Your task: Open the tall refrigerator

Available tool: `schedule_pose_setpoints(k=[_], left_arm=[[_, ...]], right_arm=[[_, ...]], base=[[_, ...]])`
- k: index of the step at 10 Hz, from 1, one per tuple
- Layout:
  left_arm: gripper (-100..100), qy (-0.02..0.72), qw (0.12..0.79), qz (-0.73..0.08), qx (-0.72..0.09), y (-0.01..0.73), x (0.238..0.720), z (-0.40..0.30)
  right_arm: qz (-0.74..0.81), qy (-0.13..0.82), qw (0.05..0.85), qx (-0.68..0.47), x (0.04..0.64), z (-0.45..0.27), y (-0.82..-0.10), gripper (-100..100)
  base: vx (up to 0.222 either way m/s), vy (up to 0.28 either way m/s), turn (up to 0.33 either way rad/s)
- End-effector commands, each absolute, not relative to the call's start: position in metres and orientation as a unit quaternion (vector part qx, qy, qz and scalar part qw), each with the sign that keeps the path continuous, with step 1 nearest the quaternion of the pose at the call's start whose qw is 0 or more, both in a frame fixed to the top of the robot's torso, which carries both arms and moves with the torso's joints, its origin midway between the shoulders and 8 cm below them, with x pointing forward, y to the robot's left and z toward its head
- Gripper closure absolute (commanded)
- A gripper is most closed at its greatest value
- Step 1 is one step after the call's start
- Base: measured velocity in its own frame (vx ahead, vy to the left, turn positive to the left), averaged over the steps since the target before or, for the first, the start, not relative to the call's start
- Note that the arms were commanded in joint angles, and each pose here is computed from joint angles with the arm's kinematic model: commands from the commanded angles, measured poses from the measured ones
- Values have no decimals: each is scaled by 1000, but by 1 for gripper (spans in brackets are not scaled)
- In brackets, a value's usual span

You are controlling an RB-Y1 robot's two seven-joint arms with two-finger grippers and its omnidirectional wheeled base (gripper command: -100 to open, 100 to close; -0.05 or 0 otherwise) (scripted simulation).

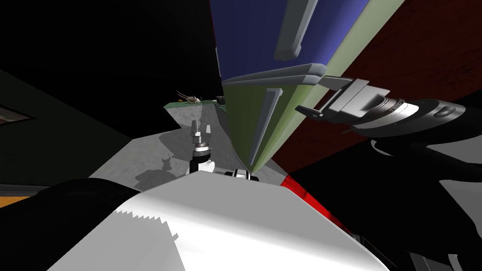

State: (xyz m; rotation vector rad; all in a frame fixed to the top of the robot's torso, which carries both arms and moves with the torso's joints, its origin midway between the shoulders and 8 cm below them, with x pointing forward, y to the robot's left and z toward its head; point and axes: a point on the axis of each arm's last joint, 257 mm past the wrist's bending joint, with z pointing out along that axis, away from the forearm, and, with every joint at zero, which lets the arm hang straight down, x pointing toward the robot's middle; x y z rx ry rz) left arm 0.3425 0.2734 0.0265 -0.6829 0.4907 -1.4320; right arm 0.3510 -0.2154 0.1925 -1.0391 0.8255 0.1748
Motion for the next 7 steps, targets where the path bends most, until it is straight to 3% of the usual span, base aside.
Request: schedule_pose_setpoints(k=[1,7], left_arm=[[0,218,675,-637,-304,273,343,26],[0,218,675,-637,-304,273,343,26]], right_arm=[[33,366,770,-522,352,204,-213,-100],[-82,319,729,-600,352,237,-206,-100]], base=[[50,55,-65],[35,42,-57]])
